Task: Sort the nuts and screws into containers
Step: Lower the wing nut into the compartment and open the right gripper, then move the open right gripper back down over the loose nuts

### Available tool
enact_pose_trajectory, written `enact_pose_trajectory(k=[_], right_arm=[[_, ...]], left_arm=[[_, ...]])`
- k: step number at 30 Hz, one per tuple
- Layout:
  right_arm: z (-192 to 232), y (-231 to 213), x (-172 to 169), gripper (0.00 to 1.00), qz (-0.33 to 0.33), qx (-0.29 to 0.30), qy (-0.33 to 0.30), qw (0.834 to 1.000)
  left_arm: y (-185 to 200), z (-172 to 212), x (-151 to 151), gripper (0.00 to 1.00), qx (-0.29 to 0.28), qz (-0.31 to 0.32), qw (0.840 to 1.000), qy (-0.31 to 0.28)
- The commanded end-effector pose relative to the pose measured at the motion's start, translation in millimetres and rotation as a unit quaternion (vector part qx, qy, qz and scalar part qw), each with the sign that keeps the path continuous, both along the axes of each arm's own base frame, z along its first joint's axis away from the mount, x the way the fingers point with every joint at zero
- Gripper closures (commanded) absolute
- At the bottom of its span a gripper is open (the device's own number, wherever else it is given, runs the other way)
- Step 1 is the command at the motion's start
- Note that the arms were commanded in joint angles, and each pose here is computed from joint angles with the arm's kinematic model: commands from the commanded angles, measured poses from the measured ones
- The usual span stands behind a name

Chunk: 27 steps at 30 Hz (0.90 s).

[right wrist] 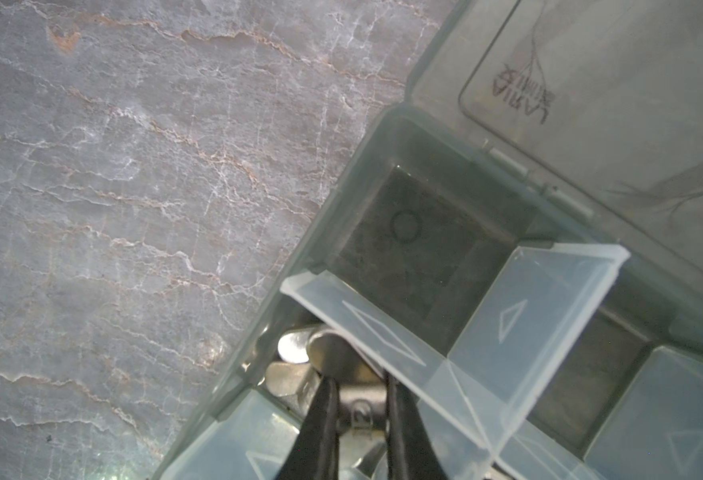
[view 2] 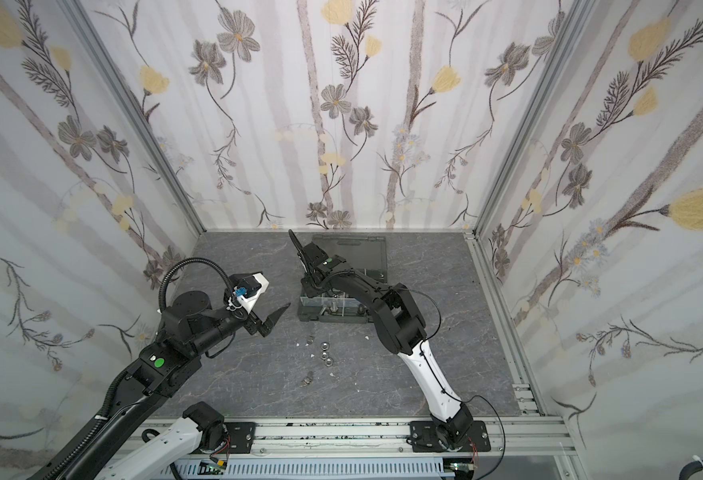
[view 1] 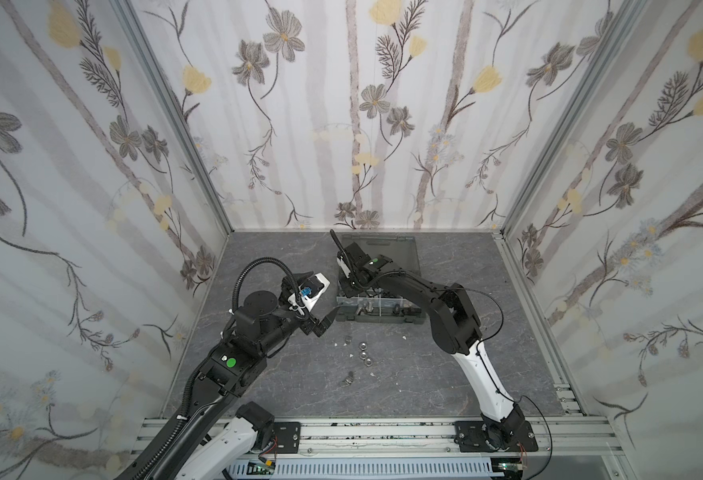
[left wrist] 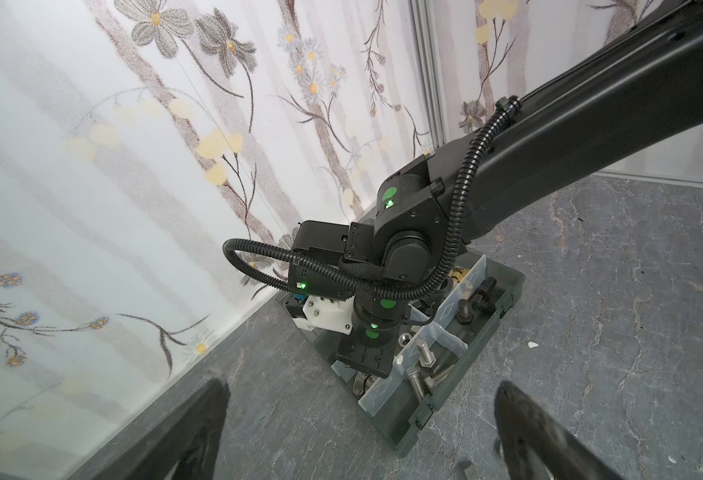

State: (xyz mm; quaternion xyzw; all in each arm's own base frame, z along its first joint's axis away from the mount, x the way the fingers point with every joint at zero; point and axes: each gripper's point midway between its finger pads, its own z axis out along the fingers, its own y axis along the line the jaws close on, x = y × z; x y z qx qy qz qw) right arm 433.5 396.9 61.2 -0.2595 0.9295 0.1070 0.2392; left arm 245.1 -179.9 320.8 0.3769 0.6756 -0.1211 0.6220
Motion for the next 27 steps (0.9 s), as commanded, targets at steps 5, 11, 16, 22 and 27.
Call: enact_pose_trajectory(k=[5,11,16,22,27], right_arm=[[12,3,-2,0.7,0.007,0.0,-0.007,1.0],[46,4,0,0.64,0.007,0.02,-0.032,0.999],[78,0,-10,0.62,0.009,0.027,-0.041,0.999],[89,-11,-52,0.59,0.03,-0.003,-0.026,0.999],[76,-5,-127,0.54,0.062,-0.006,0.025,0.998]], left_arm=[[-1,10,-1,0.0,-0.005,-0.005,1.0,-0.021],[-1,19,-3,0.0,-0.009,-0.008,1.0,-0.026],[-1,22,-3,0.0,-0.01,-0.009,0.999,-0.031],[0,25,-5,0.0,-0.014,-0.009,0.999,-0.032],[0,29,-7,0.0,-0.026,-0.009,0.999,-0.031]])
